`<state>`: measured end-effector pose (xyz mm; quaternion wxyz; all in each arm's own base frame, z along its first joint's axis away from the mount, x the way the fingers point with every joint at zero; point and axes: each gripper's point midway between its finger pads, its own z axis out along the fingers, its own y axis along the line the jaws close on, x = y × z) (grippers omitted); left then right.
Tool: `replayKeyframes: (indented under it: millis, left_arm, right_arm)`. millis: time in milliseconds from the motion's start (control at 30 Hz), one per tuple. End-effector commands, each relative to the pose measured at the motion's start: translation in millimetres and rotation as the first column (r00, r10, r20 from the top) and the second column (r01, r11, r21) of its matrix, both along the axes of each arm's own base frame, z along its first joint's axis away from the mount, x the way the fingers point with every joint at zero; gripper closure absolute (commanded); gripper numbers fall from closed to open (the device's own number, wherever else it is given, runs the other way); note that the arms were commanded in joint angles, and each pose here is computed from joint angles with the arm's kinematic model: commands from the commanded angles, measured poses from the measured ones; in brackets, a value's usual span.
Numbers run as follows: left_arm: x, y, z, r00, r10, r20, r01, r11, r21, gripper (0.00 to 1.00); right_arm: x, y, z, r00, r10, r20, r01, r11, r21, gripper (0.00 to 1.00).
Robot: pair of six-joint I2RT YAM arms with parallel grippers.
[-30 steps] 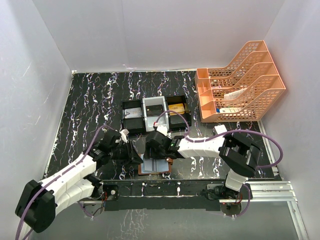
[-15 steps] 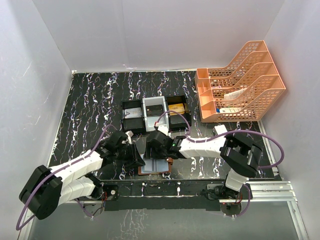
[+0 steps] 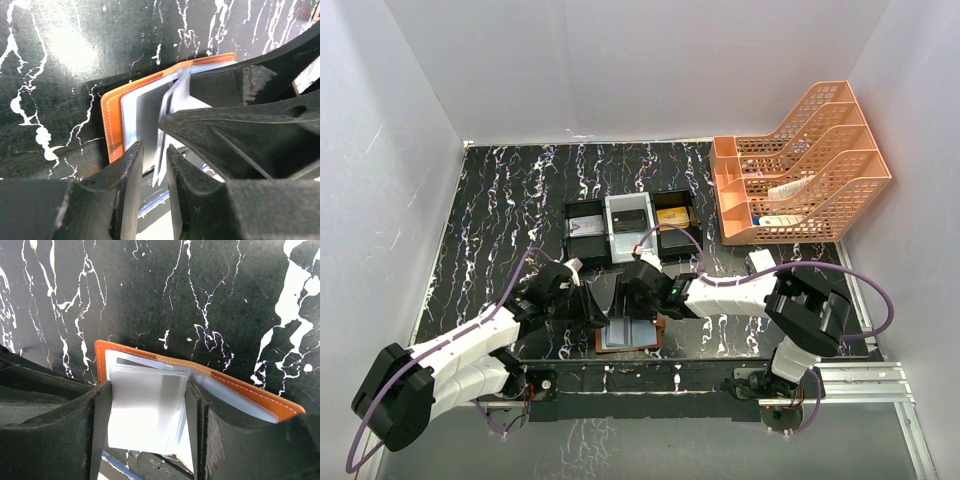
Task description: Take the credit cards out of the card holder
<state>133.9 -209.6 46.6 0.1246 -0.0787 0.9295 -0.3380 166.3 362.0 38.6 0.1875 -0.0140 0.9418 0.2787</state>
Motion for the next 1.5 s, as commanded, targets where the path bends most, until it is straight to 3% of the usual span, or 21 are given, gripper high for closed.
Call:
replayKeyframes:
  millis: [0, 367, 633, 833, 1167, 1467]
  left_arm:
    - [-10, 6, -15, 0.999, -0.007, -0.046, 0.009, 1.0, 0.03, 0.77]
    - [-11, 10, -19, 0.999, -0.001, -0.046, 0.004, 0.998, 0.056, 0.79]
    - [-1, 7, 8, 1.0, 0.02, 0.018, -0.02, 1.0, 0.024, 0.6]
    - [-2, -1, 23, 0.998, 0.011, 0.057, -0.008, 0.999, -0.054, 0.56]
    - [-16, -23, 22, 0.993, -0.108, 0.039, 0.114, 0.976, -0.185, 0.63]
    - [-13, -29, 8, 0.993, -0.116, 0.014, 0.117, 0.979, -0.169, 0.78]
  right_arm:
    - [-11, -3, -2, 0.999, 0.015, -0.048, -0.014, 1.0, 0.023, 0.52]
    - [-11, -3, -3, 0.998, 0.017, -0.06, -0.016, 0.999, 0.032, 0.52]
    - [-10, -2, -2, 0.998, 0.015, -0.064, -0.012, 0.999, 0.042, 0.52]
    - [-10, -2, -2, 0.998, 0.014, -0.068, -0.011, 0.999, 0.043, 0.52]
    - [-9, 2, 0, 0.997, 0.022, -0.071, -0.018, 0.998, 0.055, 0.52]
    - [-10, 2, 0, 0.997, 0.032, -0.074, -0.027, 0.997, 0.068, 0.51]
